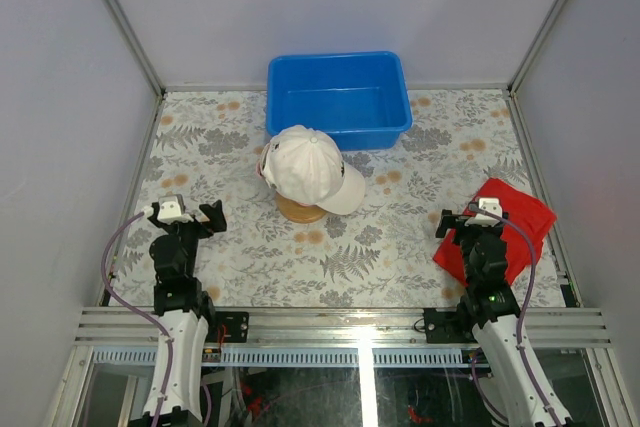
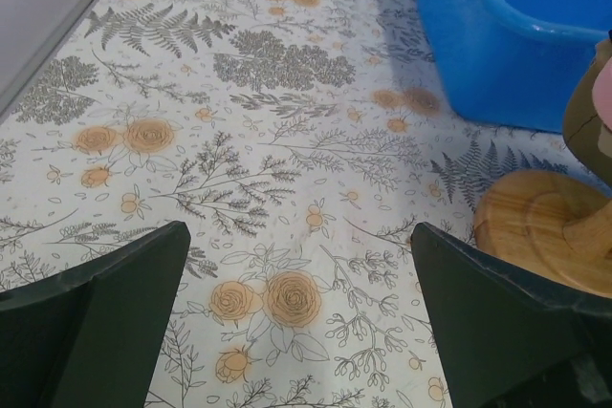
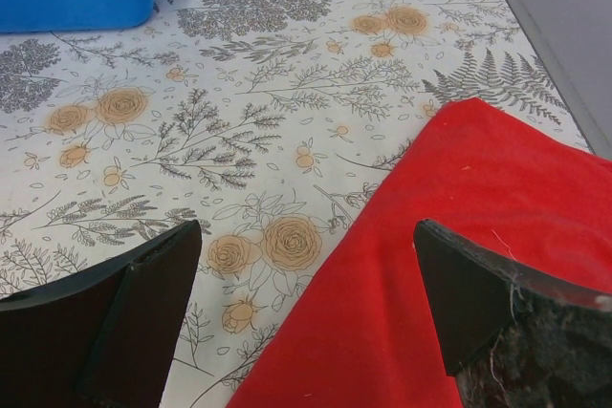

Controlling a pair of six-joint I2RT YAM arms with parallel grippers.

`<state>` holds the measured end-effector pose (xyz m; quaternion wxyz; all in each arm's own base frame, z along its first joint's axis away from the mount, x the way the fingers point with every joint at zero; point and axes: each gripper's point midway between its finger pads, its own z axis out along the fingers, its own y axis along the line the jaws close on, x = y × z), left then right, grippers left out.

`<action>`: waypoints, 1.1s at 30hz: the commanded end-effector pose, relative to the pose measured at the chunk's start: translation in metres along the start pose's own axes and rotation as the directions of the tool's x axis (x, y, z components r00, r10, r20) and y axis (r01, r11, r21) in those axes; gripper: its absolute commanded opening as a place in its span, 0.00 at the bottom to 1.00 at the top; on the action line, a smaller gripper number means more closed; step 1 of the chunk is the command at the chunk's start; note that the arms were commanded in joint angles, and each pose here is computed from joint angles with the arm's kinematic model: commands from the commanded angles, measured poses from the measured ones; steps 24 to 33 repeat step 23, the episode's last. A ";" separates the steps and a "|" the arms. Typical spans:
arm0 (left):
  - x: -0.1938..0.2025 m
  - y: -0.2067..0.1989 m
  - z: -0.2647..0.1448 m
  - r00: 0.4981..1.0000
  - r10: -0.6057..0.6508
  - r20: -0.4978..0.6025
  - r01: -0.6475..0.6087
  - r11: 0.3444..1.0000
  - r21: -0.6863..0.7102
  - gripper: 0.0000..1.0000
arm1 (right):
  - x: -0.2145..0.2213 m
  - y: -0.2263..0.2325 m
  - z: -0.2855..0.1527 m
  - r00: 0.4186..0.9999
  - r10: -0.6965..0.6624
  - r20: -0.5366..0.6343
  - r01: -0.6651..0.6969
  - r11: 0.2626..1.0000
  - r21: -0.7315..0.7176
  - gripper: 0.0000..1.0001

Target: Stack the hats

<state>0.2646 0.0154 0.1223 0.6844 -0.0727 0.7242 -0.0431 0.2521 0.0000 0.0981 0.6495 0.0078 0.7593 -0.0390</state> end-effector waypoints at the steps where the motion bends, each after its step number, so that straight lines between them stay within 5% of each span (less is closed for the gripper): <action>1: 0.032 0.003 -0.003 1.000 -0.001 -0.028 0.001 1.000 0.004 1.00 | 0.028 0.007 0.002 0.999 -0.027 -0.019 0.026 0.999 -0.043 0.99; 33: 0.033 0.004 -0.002 0.999 -0.001 -0.036 0.001 1.000 -0.004 1.00 | 0.029 0.010 0.003 0.999 -0.032 -0.033 0.030 0.998 -0.061 0.99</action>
